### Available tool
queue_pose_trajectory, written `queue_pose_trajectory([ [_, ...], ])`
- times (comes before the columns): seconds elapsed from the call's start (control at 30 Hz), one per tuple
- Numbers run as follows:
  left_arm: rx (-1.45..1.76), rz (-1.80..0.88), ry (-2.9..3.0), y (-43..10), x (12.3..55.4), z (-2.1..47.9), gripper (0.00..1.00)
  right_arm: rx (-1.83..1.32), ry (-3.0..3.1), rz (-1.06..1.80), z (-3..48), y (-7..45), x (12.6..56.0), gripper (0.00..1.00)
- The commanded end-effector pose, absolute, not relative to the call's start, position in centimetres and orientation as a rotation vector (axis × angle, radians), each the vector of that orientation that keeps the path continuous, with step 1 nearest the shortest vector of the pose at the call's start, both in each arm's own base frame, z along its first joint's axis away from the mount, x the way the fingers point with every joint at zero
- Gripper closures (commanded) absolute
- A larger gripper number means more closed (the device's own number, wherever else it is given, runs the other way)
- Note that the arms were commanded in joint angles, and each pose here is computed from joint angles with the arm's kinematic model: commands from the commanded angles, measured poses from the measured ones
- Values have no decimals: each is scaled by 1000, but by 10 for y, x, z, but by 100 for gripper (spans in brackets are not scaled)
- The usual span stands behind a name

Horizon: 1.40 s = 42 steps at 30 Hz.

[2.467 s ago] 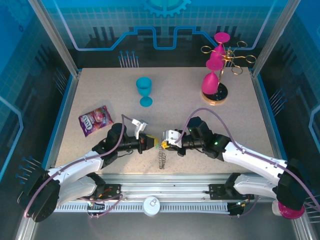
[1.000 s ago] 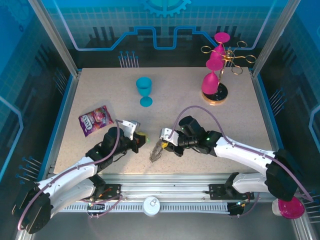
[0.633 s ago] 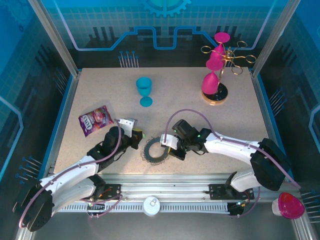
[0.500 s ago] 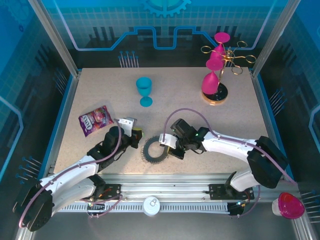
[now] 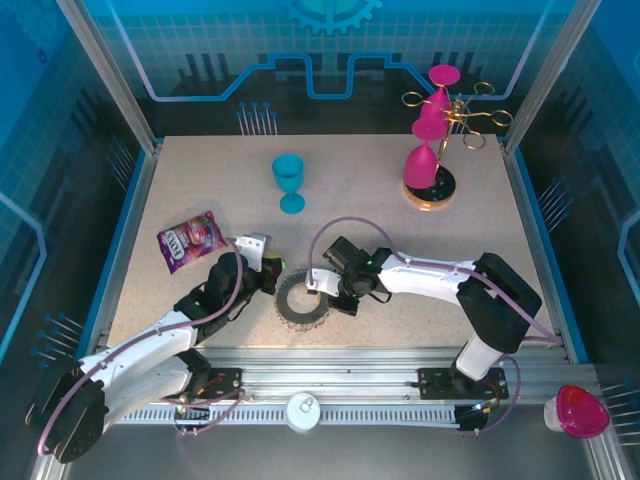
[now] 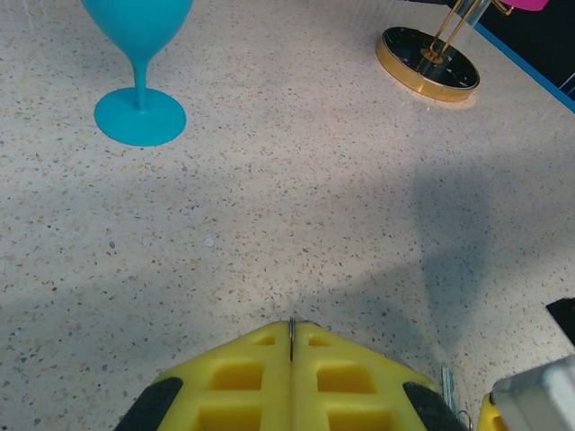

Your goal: Put the keys on the keyring

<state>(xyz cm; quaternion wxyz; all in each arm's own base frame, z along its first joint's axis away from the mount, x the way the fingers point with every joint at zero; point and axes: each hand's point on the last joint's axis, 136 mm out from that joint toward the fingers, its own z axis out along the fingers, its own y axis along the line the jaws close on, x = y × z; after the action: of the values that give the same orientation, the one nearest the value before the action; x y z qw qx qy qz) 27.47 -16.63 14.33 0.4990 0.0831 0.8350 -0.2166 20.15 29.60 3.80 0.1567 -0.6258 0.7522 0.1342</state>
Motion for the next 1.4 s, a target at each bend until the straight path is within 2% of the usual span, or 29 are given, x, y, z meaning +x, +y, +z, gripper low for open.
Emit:
queue_pose_trajectory([
  [0.0,195,-491,1960,-161,280,159,100,-1885,2156,352,30,296,195,100],
  [0.33,190,-474,1958,-156,277,157,100,-1956,2178,355,21,298,190,100],
  [0.8,185,-460,1960,-153,276,156,100,-1994,2201,382,20,294,180,85],
  [1.37,188,-460,1968,-153,274,154,100,-2007,2208,296,20,285,185,82],
])
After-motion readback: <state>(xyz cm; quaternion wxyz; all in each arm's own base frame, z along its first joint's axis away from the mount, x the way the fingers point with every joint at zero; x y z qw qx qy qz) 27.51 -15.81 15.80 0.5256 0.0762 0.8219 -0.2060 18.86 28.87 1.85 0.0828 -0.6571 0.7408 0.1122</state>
